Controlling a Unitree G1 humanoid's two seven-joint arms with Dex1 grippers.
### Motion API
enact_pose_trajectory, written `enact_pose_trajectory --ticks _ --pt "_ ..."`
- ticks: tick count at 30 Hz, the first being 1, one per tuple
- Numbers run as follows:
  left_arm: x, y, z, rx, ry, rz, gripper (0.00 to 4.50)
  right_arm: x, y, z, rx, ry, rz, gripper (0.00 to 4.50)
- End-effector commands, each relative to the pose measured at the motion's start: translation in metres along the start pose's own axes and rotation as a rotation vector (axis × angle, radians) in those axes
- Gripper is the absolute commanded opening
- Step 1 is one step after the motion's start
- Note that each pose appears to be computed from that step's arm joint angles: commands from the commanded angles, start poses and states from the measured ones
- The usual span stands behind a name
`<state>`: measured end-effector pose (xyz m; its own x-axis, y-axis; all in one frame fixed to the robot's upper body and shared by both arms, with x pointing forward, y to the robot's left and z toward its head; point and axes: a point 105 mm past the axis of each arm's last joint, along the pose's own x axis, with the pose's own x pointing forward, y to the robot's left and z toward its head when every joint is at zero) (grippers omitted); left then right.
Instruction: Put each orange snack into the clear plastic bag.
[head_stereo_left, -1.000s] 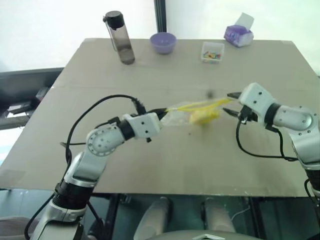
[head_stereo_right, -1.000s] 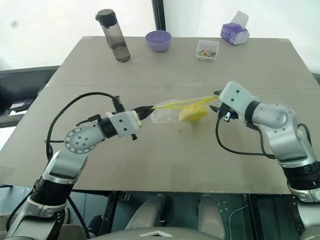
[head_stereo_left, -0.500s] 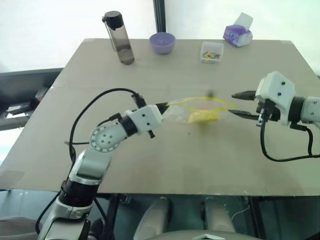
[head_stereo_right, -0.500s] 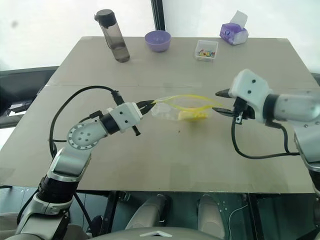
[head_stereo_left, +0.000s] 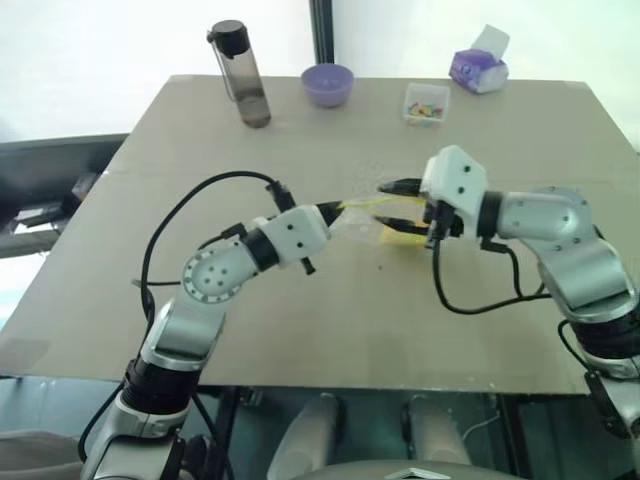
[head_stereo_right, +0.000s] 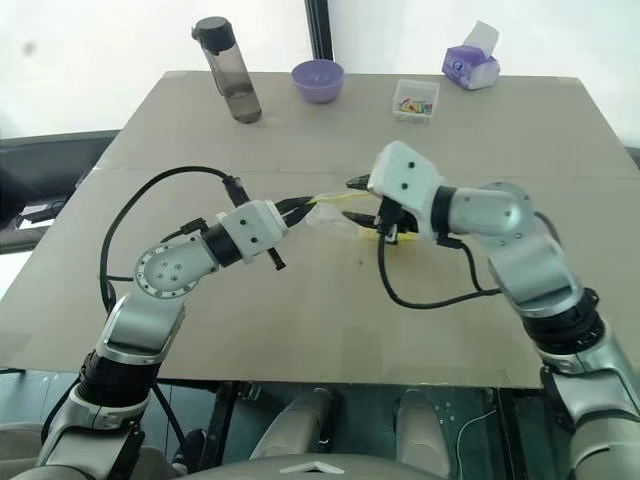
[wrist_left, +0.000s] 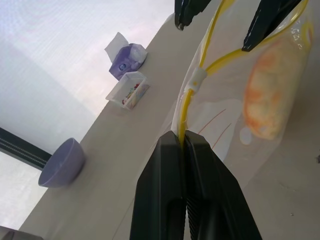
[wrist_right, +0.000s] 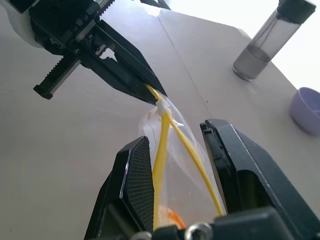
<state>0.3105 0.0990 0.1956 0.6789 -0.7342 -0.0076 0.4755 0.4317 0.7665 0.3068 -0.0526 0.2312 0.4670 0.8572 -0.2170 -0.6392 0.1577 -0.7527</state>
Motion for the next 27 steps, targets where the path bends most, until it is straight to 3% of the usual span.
enact_pose_trajectory --ticks 1,22,24,27 --pt "-0.002 0.003 0.015 0.041 -0.041 0.010 0.07 0.003 -0.010 0.013 -0.084 -0.036 -0.035 1.89" --pt "-0.004 0.002 0.012 0.011 -0.031 0.020 0.07 0.015 0.004 0.019 -0.125 -0.067 0.030 1.89" --pt "-0.004 0.002 0.012 0.009 -0.030 0.021 0.07 0.015 0.005 0.019 -0.126 -0.068 0.031 1.00" --pt "-0.004 0.002 0.011 0.006 -0.029 0.019 0.07 0.017 0.007 0.018 -0.125 -0.069 0.032 0.07"
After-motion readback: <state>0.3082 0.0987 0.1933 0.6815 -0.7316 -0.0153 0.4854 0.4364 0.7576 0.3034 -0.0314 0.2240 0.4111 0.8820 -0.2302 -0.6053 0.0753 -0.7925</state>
